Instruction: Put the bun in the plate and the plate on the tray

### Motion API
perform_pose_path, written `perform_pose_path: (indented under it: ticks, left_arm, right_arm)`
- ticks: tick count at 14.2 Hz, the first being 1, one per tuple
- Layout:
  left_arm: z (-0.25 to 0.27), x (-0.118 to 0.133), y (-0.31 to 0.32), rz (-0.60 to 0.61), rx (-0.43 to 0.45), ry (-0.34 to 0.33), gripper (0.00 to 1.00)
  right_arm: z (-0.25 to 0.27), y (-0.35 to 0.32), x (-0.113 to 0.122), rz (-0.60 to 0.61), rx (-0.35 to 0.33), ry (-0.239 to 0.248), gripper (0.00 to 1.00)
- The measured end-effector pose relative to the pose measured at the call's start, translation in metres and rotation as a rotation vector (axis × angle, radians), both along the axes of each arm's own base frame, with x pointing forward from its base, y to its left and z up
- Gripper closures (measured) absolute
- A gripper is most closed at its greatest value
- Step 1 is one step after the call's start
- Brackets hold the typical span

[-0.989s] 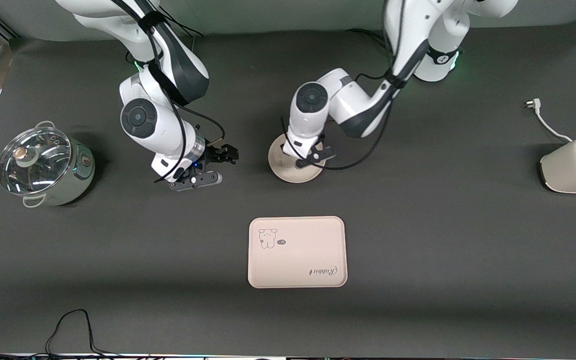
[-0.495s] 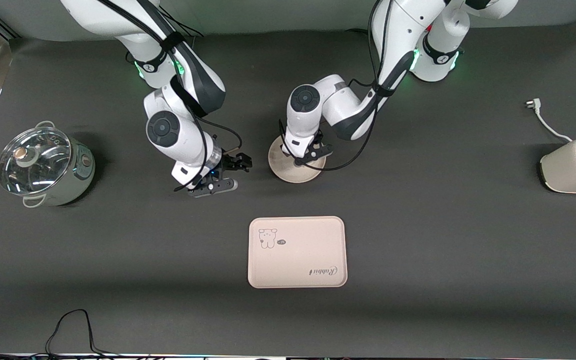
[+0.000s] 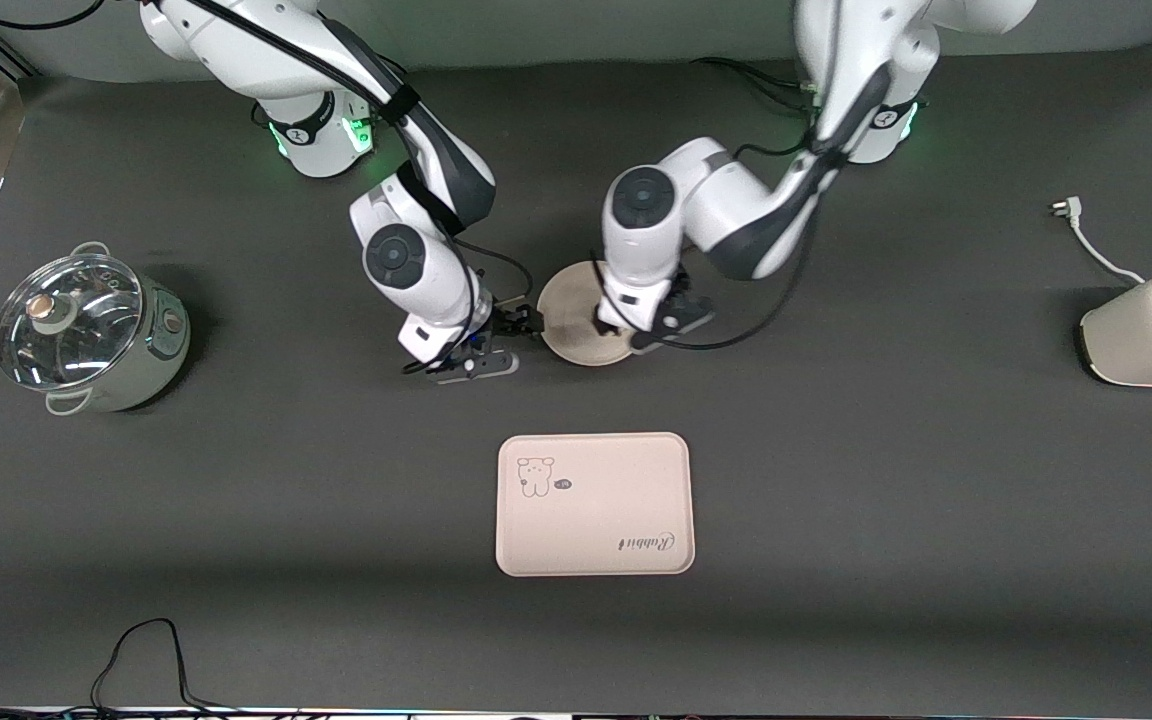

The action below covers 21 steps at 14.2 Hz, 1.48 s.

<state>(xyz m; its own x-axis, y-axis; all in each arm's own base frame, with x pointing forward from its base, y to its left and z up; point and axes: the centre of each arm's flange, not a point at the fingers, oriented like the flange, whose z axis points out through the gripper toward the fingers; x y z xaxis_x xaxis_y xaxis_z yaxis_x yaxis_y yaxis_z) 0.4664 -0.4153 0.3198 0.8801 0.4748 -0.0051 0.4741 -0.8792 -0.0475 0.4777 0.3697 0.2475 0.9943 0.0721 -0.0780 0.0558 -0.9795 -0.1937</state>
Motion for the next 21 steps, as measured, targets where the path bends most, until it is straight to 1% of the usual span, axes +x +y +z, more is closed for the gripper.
perform_pose_path:
  ticks: [2,5,6,8,9,10,11,13,15,16,18,19,21]
  left_arm:
    - [0.044,0.042,0.064,-0.024,0.019,-0.015,0.0]
    - [0.086,0.099,0.172,-0.08,0.016,-0.016,0.0]
    - [0.095,0.116,0.209,-0.091,0.003,-0.011,0.0]
    - [0.111,0.143,0.292,-0.126,-0.03,-0.005,0.0]
    - [0.118,0.151,0.329,-0.146,-0.038,-0.012,0.0]
    - [0.125,0.156,0.362,-0.163,-0.041,-0.019,0.0]
    - [0.131,0.157,0.386,-0.178,-0.044,-0.023,0.0]
    - [0.147,0.15,0.409,-0.208,-0.037,-0.016,0.0]
    - [0.166,0.142,0.416,-0.233,-0.026,-0.016,0.0]
    - [0.175,0.136,0.415,-0.239,-0.021,-0.012,0.0]
    - [0.19,0.127,0.41,-0.253,-0.012,-0.002,0.0]
    - [0.194,0.123,0.405,-0.269,-0.01,0.006,0.0]
    - [0.194,0.12,0.399,-0.303,-0.003,0.027,0.0]
  right_arm:
    - [-0.02,0.02,-0.023,-0.003,0.009,-0.011,0.0]
    - [-0.043,0.048,-0.055,0.006,0.011,-0.009,0.0]
    - [-0.05,0.049,-0.06,0.009,0.012,-0.011,0.0]
    - [-0.061,0.045,-0.064,0.004,0.008,-0.009,0.03]
    - [-0.063,0.042,-0.063,0.001,0.003,-0.008,0.1]
    - [-0.065,0.04,-0.063,0.003,-0.001,-0.009,0.1]
    - [-0.065,0.038,-0.062,0.009,-0.006,-0.012,0.14]
    - [-0.067,0.036,-0.062,0.013,-0.011,-0.012,0.41]
    - [-0.067,0.036,-0.062,0.013,-0.012,-0.012,0.6]
    - [-0.067,0.036,-0.062,0.013,-0.012,-0.012,0.72]
    - [-0.067,0.035,-0.062,0.012,-0.012,-0.013,0.92]
    - [-0.063,0.037,-0.061,0.013,-0.008,-0.018,0.96]
    - [-0.061,0.037,-0.06,0.012,-0.005,-0.022,0.96]
